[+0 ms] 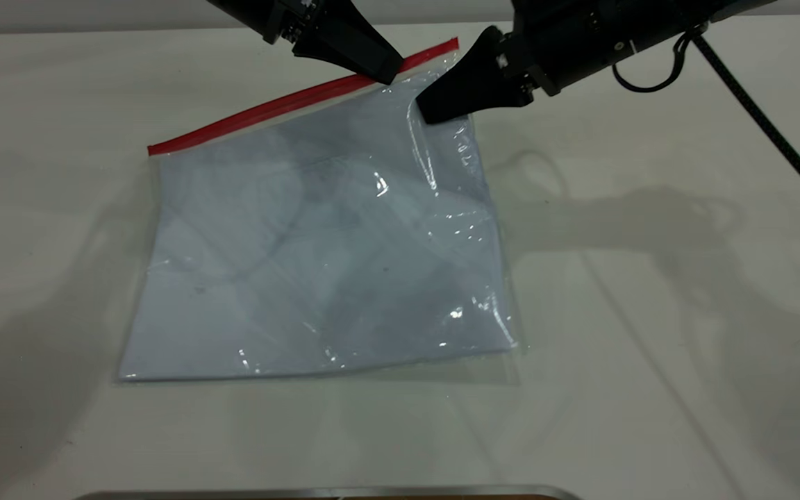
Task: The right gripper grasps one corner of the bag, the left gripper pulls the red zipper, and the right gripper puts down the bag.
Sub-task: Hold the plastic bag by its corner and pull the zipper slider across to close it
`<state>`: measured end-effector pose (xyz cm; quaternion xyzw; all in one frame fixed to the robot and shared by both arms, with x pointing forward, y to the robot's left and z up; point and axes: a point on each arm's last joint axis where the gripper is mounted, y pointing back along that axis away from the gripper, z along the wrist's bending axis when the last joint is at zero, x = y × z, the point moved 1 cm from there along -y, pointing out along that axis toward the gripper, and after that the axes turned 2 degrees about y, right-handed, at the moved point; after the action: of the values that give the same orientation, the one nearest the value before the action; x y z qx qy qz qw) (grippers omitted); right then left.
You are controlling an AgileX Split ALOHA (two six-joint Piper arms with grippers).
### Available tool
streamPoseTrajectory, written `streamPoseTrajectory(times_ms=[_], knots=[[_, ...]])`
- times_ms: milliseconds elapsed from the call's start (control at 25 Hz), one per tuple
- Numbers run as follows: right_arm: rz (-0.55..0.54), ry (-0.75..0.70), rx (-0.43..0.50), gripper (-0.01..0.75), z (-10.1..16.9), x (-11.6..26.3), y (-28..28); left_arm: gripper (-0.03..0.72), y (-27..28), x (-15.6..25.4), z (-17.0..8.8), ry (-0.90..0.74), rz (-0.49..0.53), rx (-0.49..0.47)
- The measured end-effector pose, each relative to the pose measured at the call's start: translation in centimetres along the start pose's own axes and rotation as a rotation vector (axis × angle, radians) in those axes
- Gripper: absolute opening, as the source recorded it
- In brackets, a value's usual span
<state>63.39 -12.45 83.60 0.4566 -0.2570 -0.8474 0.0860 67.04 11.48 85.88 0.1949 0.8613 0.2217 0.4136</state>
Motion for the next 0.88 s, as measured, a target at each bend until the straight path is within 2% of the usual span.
streamPoseTrajectory(times_ms=[480, 880], knots=[[-0.101, -0.045, 0.006, 0.033, -1.9, 0.0, 3.0, 0.054, 3.1, 1.4, 1.9, 0.019, 0.008, -0.062], [-0.137, -0.065, 0.064, 0.033, -3.3, 0.2, 4.7, 0.063, 9.1, 5.3, 4.9, 0.182, 0.058, -0.179]])
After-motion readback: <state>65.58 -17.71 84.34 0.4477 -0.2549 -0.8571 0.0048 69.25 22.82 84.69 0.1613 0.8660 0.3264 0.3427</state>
